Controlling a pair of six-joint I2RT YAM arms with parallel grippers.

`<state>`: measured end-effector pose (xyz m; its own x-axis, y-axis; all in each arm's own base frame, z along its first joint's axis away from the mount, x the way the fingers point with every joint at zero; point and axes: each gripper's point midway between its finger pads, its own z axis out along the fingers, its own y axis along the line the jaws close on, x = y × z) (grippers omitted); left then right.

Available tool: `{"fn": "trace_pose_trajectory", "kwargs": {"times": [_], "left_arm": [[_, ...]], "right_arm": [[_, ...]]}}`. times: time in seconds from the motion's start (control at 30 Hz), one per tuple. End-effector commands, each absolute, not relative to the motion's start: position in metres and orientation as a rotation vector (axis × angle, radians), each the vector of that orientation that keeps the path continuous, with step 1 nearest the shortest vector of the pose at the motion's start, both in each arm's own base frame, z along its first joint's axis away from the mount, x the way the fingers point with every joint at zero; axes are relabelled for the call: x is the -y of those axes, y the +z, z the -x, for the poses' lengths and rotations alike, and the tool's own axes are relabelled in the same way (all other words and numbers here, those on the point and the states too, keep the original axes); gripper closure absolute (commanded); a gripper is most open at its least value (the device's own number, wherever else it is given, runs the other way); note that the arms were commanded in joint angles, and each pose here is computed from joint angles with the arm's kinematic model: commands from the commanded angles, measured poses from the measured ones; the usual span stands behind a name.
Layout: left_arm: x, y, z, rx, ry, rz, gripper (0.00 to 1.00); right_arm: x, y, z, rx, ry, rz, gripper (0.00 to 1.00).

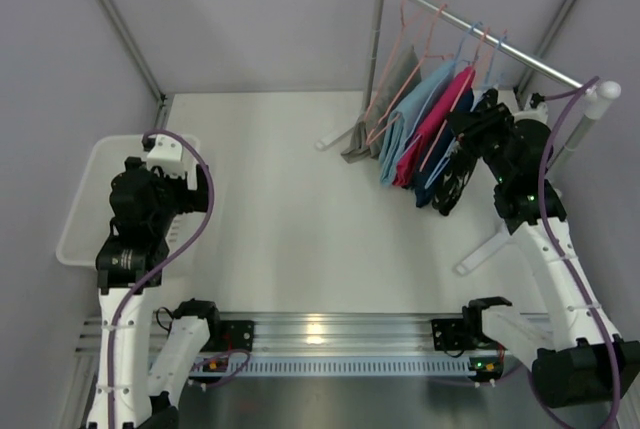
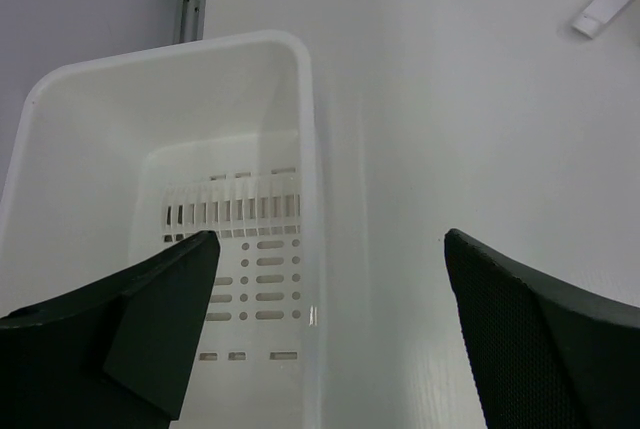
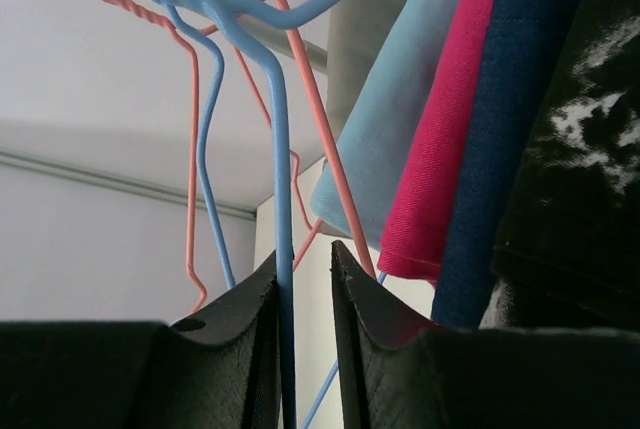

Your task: Remove the trousers from the hanger

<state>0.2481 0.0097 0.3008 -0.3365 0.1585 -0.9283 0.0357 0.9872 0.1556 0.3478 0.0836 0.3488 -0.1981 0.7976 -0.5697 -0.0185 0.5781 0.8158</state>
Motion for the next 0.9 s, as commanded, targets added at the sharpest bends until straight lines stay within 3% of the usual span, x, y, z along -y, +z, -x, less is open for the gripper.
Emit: {"fn": "trace_pose_trajectory", "kwargs": {"times": [0.0,0.27,0.37,0.53,0.87], "left_arm": [[-0.006,0.309,-0.257,-1.862,0.104,-0.137,0.01],[-0.005,0.305,-0.257,-1.868,0.097,-0.137,0.01],[-0.005,0.304,-0.257,-1.869,0.096,-0.136,0.01],[-0.004,0.308,-0.257,-1.860,0.090,-0.127,0.01],[0.005,0.330,-0.261,-1.839,0.031,-0.137,0.01]], "right_arm": [[-0.100,0.378,-0.353,-1.546,0.968,-0.618,0.78],[-0.108,0.384,-0.361,-1.521,1.032,-0.604,0.75],[-0.109,0.391,-0.361,-1.501,1.040,-0.580,0.80],[-0.112,0.411,-0.346,-1.464,1.069,-0.516,1.00],[-0.112,0.459,-0.301,-1.331,1.071,-0.377,1.00]]}}
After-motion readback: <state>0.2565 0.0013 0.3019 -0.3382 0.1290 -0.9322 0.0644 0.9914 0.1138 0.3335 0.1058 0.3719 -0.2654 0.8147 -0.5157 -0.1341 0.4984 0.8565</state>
